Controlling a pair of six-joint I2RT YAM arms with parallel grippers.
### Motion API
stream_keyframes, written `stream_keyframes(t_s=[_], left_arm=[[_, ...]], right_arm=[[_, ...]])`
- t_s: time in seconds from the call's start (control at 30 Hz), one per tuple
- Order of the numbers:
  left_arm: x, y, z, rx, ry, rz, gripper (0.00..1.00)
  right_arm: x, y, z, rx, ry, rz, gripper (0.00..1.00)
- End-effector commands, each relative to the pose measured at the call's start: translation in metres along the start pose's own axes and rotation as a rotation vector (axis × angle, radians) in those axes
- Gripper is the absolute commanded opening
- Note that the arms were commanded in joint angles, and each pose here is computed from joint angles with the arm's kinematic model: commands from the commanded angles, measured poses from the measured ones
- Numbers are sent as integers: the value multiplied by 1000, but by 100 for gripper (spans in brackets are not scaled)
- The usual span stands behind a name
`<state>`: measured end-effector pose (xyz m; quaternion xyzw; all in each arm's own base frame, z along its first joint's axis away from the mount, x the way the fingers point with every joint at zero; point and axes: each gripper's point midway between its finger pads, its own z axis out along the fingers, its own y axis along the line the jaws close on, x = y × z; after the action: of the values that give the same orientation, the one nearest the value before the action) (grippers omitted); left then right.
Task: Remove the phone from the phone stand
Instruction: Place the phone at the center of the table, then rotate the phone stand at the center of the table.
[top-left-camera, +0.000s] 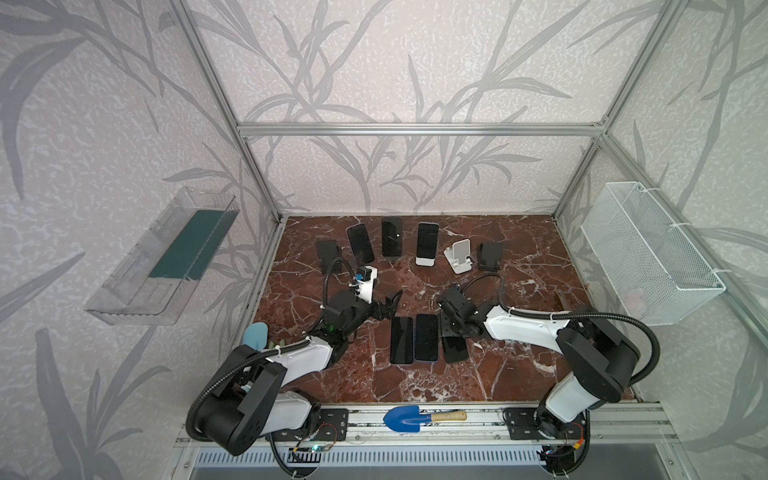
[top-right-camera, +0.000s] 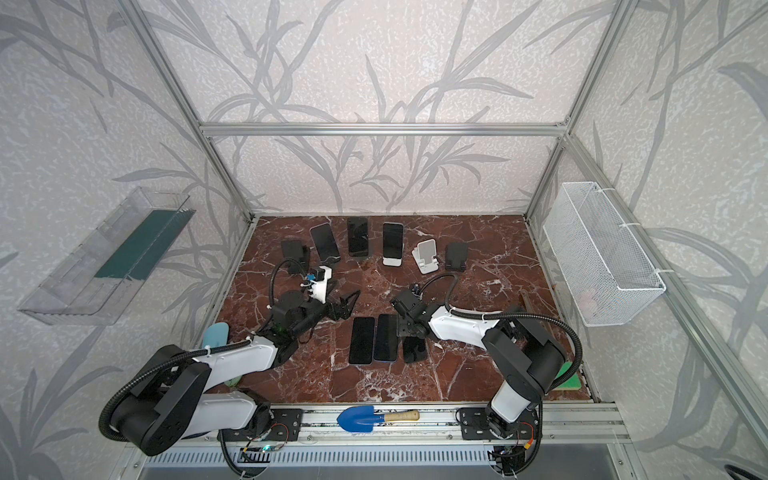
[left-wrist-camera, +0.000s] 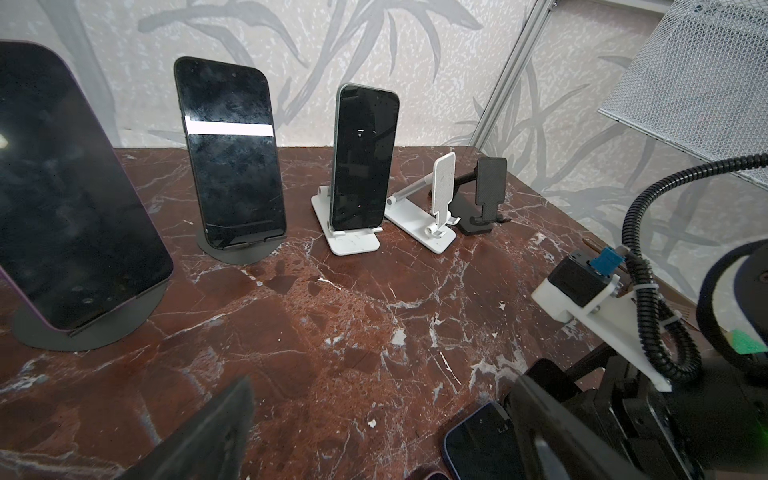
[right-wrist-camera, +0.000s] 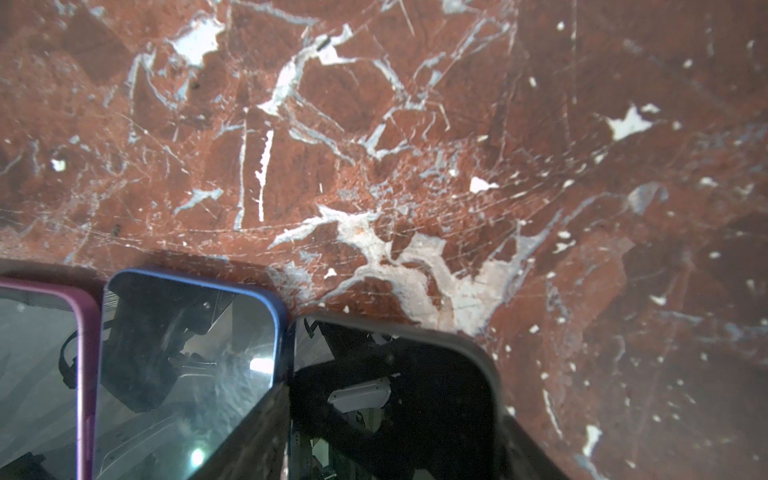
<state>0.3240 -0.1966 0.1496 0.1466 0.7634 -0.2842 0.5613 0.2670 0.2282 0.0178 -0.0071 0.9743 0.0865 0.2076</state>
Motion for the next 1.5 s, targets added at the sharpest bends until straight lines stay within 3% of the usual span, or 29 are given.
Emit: stream_keyframes(t_s=[0.0,0.67,0.9,1.13,1.33,1.47], left_arm=[[-12,-3,1,6,-29,19,97],[-11,-3,1,5,-24,21,97],[-12,-3,-1,3,-31,21,96],[-13,-2,-2,0,-40,18,96],[-14,-1,-3,-9,-44,25,96],[-14,-1,-4,-10,-44,30,97]], right_arm=[[38,-9,15,5,158,19,67],[33,-15,14,-67,178,92,67],[-23,3,-28,-129,-5,13,72],[-113,5,-76,-156,-285,-21,77],[-187,-12,-85,-76,-341,-74,89],[-225,-13,-80,-144,-295,-121,92]])
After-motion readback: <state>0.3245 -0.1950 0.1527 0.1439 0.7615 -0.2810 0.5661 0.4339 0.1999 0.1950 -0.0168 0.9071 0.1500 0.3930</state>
